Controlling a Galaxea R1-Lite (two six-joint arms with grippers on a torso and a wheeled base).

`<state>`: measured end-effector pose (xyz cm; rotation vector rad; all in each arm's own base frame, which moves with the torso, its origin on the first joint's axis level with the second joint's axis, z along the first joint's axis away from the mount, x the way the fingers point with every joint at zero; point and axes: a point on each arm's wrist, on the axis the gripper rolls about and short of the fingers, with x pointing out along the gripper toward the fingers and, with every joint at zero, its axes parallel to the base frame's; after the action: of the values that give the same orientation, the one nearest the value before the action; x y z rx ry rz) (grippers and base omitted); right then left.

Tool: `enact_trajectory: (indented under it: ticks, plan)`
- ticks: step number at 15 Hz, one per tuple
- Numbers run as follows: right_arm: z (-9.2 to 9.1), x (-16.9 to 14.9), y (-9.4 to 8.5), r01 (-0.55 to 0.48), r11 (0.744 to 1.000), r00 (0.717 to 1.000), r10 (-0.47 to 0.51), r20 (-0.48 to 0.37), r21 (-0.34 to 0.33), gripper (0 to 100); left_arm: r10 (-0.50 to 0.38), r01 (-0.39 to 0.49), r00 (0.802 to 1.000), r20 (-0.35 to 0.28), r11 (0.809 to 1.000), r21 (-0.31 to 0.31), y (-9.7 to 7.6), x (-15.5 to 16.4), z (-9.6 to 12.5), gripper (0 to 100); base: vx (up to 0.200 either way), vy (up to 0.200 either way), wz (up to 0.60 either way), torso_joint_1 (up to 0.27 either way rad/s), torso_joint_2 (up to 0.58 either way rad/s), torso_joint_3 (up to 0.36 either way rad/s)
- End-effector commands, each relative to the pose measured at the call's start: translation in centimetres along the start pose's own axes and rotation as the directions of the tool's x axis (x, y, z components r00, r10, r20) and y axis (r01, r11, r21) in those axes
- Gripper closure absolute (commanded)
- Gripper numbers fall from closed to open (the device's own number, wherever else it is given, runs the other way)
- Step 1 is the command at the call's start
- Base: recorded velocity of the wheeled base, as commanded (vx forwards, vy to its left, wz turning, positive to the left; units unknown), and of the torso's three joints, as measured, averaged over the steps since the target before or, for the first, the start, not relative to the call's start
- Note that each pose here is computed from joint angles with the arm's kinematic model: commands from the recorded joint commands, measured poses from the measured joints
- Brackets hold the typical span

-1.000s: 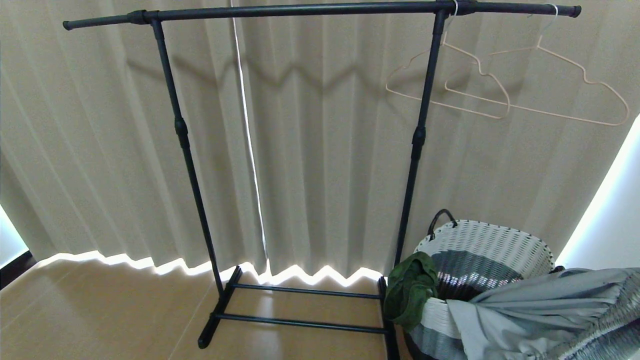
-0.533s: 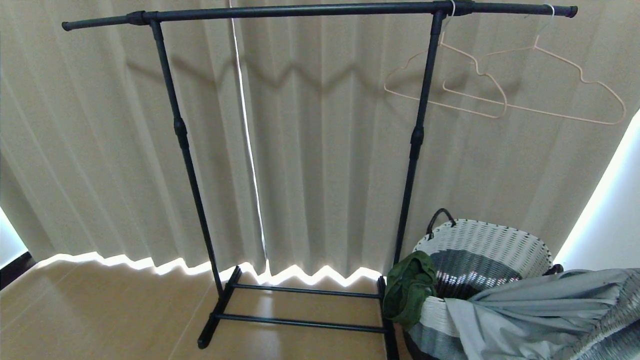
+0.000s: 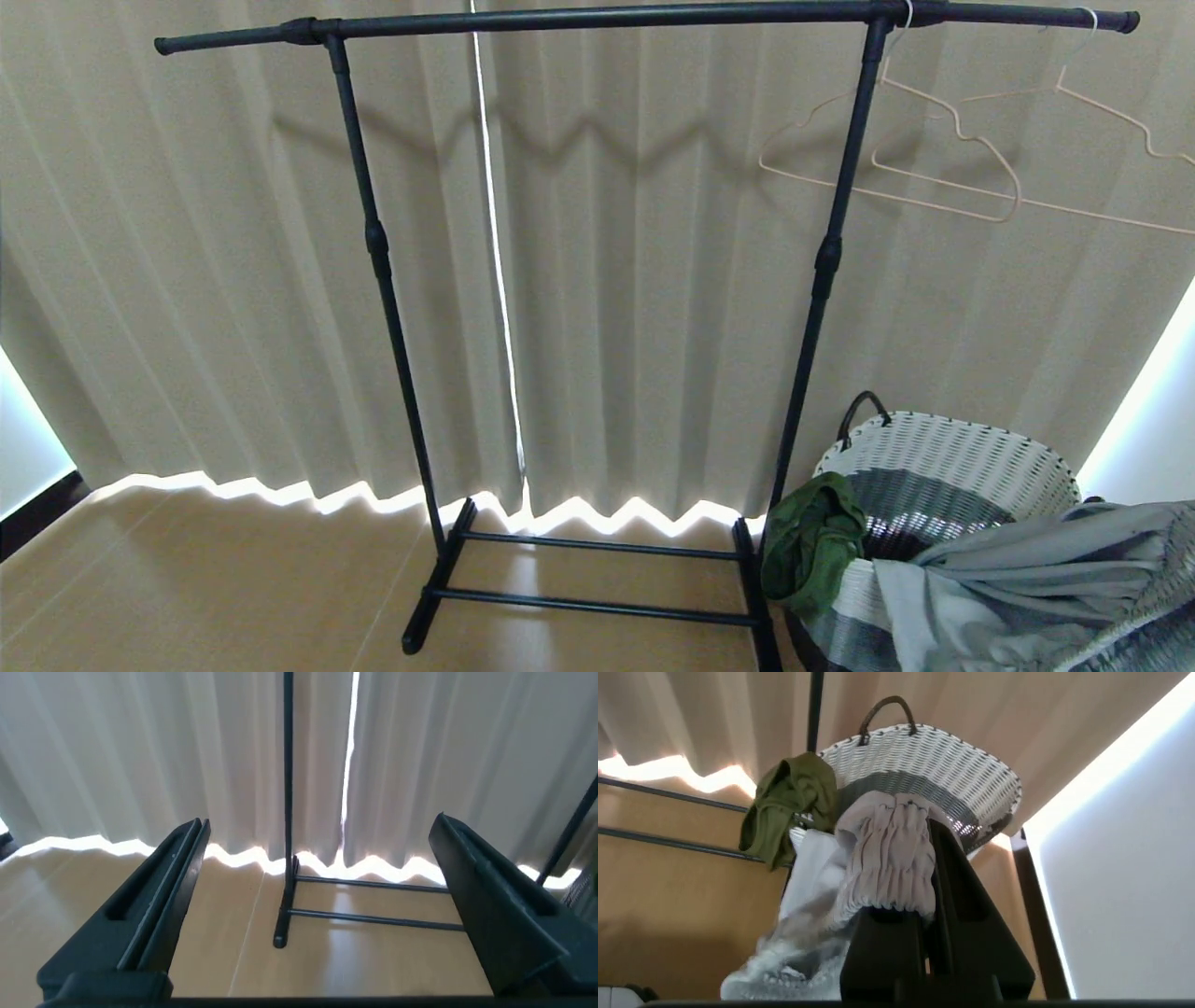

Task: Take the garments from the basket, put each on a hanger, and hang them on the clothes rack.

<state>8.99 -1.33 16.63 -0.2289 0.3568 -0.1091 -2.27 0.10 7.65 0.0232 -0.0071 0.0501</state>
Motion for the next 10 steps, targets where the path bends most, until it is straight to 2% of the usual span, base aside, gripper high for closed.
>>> enact_trajectory:
  ticks: [1, 6, 8, 10]
  plan:
    - [0.1, 0.1, 0.0, 0.000, 1.000, 1.000, 0.000, -0.002, 0.000, 100, -0.001, 0.001, 1.000, -0.002, 1.000, 0.000, 0.0, 0.0, 0.0, 0, 0.000, 0.000, 0.00, 0.000, 0.00, 0.000]
    - [0.3, 0.2, 0.1, -0.038, 0.998, 0.999, 0.038, 0.007, -0.053, 100, -0.012, 0.012, 1.000, -0.001, 1.000, 0.029, 0.0, 0.0, 0.0, 0, 0.000, 0.000, 0.00, 0.000, 0.00, 0.000]
    - [2.4, -0.2, 0.3, -0.096, 0.992, 0.993, 0.101, 0.062, -0.081, 100, -0.118, 0.117, 0.993, 0.027, 0.992, 0.035, -0.2, -0.2, 0.6, 0, 0.000, 0.000, 0.00, 0.000, 0.00, 0.000]
    - [4.2, -1.0, 0.5, -0.169, 0.980, 0.983, 0.175, 0.055, -0.106, 100, -0.194, 0.192, 0.978, 0.070, 0.981, 0.042, -0.3, -0.6, 2.3, 0, 0.000, 0.000, 0.00, 0.000, 0.00, 0.000]
